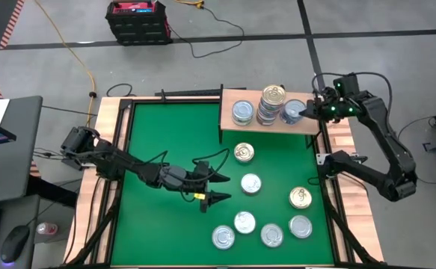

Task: Stack canned seafood by type on shelf
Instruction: Stack the blue tuna can on top of the blue tuna can, then put the green tuna can on the shelf, then stack the pink tuna can on top of the pink tuna can

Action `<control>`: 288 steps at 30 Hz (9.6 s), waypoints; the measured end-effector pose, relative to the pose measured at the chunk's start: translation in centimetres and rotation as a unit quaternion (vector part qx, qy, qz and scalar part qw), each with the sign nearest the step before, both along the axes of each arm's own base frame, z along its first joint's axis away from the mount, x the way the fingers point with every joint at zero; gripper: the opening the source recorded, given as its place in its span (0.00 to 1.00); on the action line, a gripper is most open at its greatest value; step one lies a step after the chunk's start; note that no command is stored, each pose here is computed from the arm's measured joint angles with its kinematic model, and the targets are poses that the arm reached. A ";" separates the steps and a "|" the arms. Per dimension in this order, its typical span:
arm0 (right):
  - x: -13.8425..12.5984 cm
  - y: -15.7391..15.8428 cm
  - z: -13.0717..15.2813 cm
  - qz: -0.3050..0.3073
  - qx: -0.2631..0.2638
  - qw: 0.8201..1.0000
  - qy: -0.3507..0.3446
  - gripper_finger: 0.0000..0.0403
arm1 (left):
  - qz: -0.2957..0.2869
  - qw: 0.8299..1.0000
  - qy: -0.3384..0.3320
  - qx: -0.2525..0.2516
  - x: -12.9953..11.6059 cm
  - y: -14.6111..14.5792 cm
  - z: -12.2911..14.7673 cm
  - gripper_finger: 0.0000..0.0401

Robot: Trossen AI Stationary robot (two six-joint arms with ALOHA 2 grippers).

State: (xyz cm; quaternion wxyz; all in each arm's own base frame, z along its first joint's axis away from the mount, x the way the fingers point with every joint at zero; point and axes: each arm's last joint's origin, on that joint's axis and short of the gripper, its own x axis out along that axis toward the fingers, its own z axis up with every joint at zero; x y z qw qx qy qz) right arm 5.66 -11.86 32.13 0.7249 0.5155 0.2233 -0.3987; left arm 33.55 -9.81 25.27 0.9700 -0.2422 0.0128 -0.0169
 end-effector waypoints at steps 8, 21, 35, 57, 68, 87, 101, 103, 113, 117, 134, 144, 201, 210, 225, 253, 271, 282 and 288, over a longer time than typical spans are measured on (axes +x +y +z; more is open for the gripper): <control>0.3 1.5 3.1 0.050 -0.050 0.997 -0.008 0.67 | 0.020 0.997 0.068 -0.043 0.1 1.0 -1.3 0.80; 2.3 6.7 4.0 0.188 -0.073 0.979 0.012 0.67 | 0.091 0.980 0.165 -0.057 -0.1 2.6 -3.3 0.80; 12.3 12.7 -0.5 0.388 -0.141 0.911 0.008 0.67 | 0.052 0.975 0.199 -0.087 0.3 5.4 -3.8 0.80; 19.5 22.9 -9.0 0.452 -0.073 0.887 0.057 0.66 | -0.073 0.950 0.294 -0.078 -1.9 -5.6 -6.7 0.65; 16.7 26.7 -7.9 0.431 -0.080 0.899 0.023 0.55 | -0.050 0.933 0.355 -0.032 0.8 -9.2 -9.7 0.62; 15.8 28.4 -7.6 0.412 -0.098 0.906 -0.014 0.45 | 0.124 0.841 0.523 0.061 -1.8 -3.0 -9.5 0.61; 16.7 27.2 -7.5 0.309 -0.140 0.940 -0.033 0.45 | 0.183 0.934 0.306 0.028 -0.9 -2.1 -2.3 0.63; 17.1 27.0 -7.3 0.288 -0.140 0.946 -0.051 0.45 | 0.234 0.935 0.259 0.055 0.5 -1.5 -2.4 0.66; 17.4 27.6 -6.0 0.285 -0.135 0.945 -0.088 0.45 | 0.351 0.905 0.238 0.036 4.8 5.3 -6.4 0.88; 17.3 27.8 -5.4 0.279 -0.138 0.945 -0.096 0.45 | 0.385 0.890 0.238 0.053 5.4 6.8 -7.5 0.90; 15.2 25.4 -11.9 0.241 -0.090 0.966 0.021 0.45 | 0.280 0.933 0.216 0.064 3.3 0.5 -10.0 0.72; 17.4 21.7 -12.0 0.223 -0.226 0.947 0.050 0.53 | 0.183 0.966 0.174 0.053 2.2 -2.8 -10.1 0.68; 21.8 20.6 -7.2 0.278 -0.217 0.936 0.013 0.66 | 0.122 0.938 0.319 -0.053 -0.9 6.1 -3.8 0.66; 19.6 23.4 -5.8 0.304 -0.209 0.929 -0.023 0.66 | 0.131 0.924 0.311 -0.182 1.9 13.0 -7.7 0.50; 17.6 25.3 -6.6 0.305 -0.204 0.930 0.012 0.66 | 0.138 0.910 0.327 -0.216 2.2 13.9 -9.4 0.21; 19.6 22.5 -6.5 0.327 -0.177 0.928 0.016 0.66 | 0.113 0.865 0.479 -0.098 -1.6 13.9 -8.5 0.00; 20.5 21.2 -6.2 0.319 -0.197 0.927 0.007 0.66 | 0.151 0.916 0.356 -0.107 -6.2 8.8 1.4 0.26; 20.8 20.8 -6.1 0.331 -0.204 0.921 0.001 0.66 | 0.255 0.897 0.339 -0.123 -2.1 5.7 -2.8 0.82; 20.6 21.4 -6.1 0.342 -0.201 0.918 -0.002 0.66 | 0.333 0.870 0.347 -0.108 -0.1 5.7 -4.3 0.86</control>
